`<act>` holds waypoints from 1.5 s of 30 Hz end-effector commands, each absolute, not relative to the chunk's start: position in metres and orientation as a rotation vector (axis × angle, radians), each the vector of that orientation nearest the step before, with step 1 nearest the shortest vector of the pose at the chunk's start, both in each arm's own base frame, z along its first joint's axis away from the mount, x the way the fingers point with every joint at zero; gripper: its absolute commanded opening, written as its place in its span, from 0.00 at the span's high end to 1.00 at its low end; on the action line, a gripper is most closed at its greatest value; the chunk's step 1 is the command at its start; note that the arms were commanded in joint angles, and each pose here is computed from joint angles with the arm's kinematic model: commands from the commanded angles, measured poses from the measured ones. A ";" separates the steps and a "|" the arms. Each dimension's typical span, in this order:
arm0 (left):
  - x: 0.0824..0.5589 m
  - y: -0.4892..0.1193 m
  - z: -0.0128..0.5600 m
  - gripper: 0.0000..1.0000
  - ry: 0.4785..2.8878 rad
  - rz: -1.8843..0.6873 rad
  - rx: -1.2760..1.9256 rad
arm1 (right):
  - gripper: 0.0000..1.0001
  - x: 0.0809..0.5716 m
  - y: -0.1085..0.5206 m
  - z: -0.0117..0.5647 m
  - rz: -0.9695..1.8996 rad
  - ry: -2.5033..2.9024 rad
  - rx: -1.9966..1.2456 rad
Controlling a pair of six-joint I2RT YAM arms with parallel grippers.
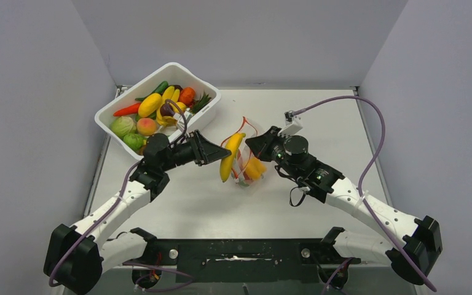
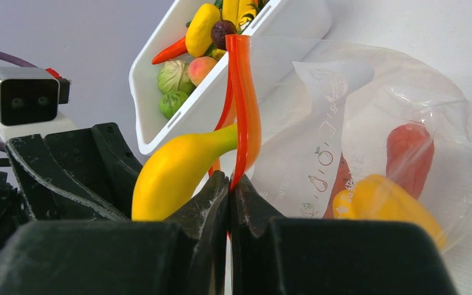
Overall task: Place the food in the zip-top bag and seal the zipper
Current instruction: Place the fake fruit in the zipper food storage bag.
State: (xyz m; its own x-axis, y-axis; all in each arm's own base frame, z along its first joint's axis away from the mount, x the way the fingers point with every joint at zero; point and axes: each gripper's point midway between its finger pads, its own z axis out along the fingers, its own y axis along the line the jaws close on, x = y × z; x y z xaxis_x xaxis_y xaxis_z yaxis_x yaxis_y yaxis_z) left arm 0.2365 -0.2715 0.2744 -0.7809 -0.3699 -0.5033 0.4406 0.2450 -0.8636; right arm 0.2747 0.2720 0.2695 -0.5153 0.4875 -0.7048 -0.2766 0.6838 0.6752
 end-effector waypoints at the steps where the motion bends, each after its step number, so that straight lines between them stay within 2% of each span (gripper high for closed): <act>1: 0.238 -0.277 0.290 0.82 1.798 -1.645 0.118 | 1.00 0.275 0.278 0.303 1.035 1.776 0.151; 18: 0.281 -0.276 0.286 0.83 1.962 -1.444 -0.062 | 1.00 0.259 0.319 0.298 1.137 1.825 -0.070; 30: 0.298 -0.268 0.254 0.84 2.057 -1.330 -0.201 | 1.00 0.259 0.315 0.303 1.123 1.800 -0.044; 32: 0.299 -0.269 0.253 0.80 2.054 -1.337 -0.202 | 1.00 0.259 0.315 0.302 1.123 1.802 -0.045; 39: 0.294 -0.273 0.274 0.51 1.944 -1.439 -0.180 | 1.00 0.259 0.315 0.298 1.116 1.812 -0.046; 45: 0.295 -0.272 0.280 0.40 1.932 -1.404 -0.125 | 1.00 0.259 0.311 0.298 1.099 1.813 -0.038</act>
